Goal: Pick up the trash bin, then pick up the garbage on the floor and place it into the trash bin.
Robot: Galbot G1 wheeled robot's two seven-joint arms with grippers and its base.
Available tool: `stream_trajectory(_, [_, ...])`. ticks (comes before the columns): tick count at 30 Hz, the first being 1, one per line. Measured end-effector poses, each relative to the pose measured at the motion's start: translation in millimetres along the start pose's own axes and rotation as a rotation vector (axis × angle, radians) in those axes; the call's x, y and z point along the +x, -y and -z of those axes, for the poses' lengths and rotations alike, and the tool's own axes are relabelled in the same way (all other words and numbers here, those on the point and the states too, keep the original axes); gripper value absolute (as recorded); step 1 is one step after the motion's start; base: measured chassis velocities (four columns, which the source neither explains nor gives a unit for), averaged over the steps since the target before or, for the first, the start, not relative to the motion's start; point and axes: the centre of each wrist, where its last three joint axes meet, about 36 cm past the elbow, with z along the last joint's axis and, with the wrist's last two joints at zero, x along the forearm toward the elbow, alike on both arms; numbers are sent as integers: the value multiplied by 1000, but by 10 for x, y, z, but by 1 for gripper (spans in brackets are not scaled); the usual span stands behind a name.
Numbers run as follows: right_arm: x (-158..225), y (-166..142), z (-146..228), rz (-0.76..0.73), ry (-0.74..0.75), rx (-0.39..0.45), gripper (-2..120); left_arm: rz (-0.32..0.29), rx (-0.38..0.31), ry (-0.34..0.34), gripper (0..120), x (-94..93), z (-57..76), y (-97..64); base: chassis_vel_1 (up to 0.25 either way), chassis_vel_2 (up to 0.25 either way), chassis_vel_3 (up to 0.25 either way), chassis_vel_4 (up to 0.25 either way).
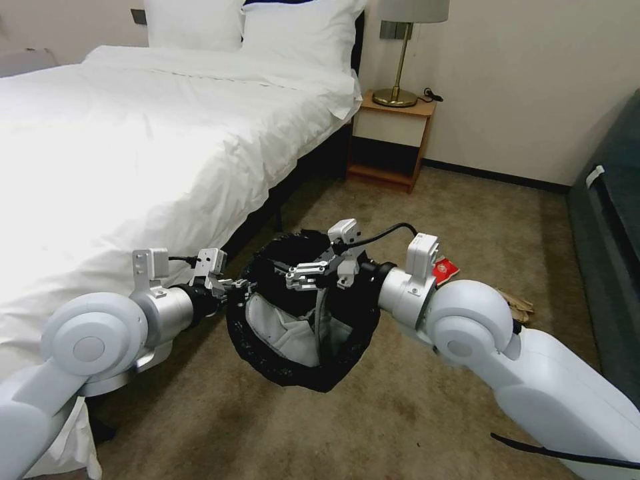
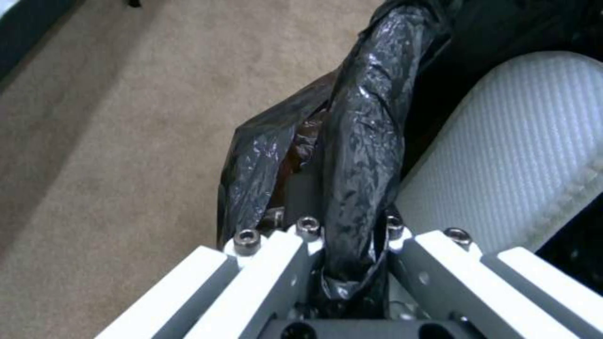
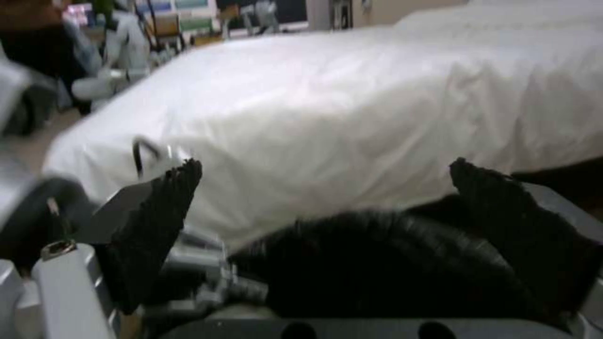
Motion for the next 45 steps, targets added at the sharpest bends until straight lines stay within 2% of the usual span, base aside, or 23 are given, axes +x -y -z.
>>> stream_trajectory(5, [75,124,300,-34,91,-8,100,10,7,20,1,10,46,-34,0,0,0,0])
stream_trajectory(10, [175,464,753,-135,232,-54,100,19,23,40,1,14,107,-91,0,0,0,0])
stream_trajectory(14, [201,547,903,-181,268,-66,100,27,34,43,1,0,101,-121,0,0,0,0])
stream_trajectory(18, [197,678,900,-267,266,-78,100,45,39,70,1,21,167,-149,0,0,0,0])
stream_trajectory(24, [236,954,589,-400,216,-100,100,59,40,115,1,82,303,-197,0,0,0,0])
stream_trajectory(27, [394,1164,348,-493,174,-95,100,68,49,147,1,99,384,-238,0,0,0,0])
stream_trajectory(32, [534,1284,160,-565,136,-97,100,69,55,162,1,96,415,-249,0,0,0,0])
stream_trajectory(39, [930,1418,-361,-684,27,-114,100,77,67,186,1,100,464,-295,0,0,0,0])
stream_trajectory(45, [903,1435,-806,-683,-42,-165,100,86,70,203,1,132,503,-325,0,0,0,0])
